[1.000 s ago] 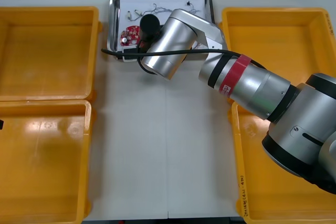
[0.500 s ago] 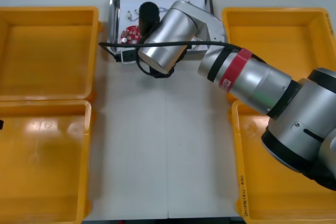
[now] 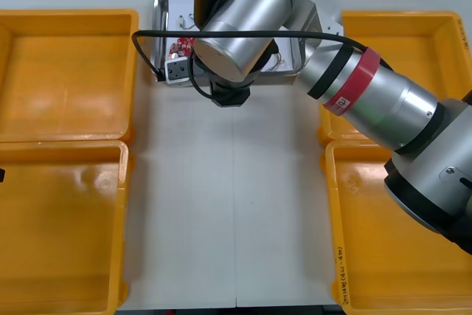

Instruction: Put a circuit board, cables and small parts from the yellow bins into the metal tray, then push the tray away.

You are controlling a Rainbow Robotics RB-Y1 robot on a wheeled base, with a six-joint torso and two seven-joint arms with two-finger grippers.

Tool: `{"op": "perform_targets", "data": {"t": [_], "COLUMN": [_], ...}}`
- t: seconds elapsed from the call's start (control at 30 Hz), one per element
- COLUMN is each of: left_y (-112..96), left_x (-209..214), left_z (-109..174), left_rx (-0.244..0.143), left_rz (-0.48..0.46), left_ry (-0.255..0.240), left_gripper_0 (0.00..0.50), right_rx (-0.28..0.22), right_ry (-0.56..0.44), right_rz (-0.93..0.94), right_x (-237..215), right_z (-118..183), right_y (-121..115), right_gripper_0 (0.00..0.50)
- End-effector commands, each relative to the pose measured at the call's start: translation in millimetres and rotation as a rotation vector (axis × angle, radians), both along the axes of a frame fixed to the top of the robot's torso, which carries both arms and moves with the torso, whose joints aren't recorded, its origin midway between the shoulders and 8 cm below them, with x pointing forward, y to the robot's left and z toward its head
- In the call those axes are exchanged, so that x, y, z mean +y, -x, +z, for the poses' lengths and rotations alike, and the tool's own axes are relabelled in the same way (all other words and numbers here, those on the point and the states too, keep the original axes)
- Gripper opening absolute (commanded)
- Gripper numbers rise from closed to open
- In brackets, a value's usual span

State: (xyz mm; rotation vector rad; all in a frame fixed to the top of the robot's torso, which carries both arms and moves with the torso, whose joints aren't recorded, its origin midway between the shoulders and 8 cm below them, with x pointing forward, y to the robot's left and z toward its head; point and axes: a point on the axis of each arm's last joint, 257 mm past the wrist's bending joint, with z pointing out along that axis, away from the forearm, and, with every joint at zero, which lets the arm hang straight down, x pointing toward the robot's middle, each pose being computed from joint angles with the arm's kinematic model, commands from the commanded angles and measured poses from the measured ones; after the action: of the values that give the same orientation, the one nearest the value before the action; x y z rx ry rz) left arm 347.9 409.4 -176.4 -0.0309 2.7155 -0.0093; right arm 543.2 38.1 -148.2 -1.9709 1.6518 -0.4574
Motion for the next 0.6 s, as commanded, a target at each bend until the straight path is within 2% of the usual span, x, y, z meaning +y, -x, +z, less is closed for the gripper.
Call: {"op": "perform_targets", "data": {"t": [0.03,0.2,0.37,0.6], "left_y": [-1.7,-1.7,-1.7,-1.7], "left_x": [1.2,1.2,1.2,1.2], "left_z": [6.2,6.2,6.2,6.2], "left_rx": [-0.033,-0.033,-0.033,-0.033], "left_rz": [-0.013,-0.013,-0.013,-0.013], "left_ry": [-0.014,-0.014,-0.014,-0.014], "left_gripper_0": [0.5,0.5,0.5,0.5], "right_rx": [0.013,0.054,0.117,0.137], "right_ry": [-0.1,-0.138,-0.209,-0.23], "right_rz": [-0.082,-0.138,-0.231,-0.343], "right_x": [-5.8,-15.1,-28.5,-66.2], "right_z": [39.8,44.0,41.9,43.1], "right_y": [1.7,15.9,35.6,56.2], "right_gripper_0": [0.5,0.5,0.5,0.5]}}
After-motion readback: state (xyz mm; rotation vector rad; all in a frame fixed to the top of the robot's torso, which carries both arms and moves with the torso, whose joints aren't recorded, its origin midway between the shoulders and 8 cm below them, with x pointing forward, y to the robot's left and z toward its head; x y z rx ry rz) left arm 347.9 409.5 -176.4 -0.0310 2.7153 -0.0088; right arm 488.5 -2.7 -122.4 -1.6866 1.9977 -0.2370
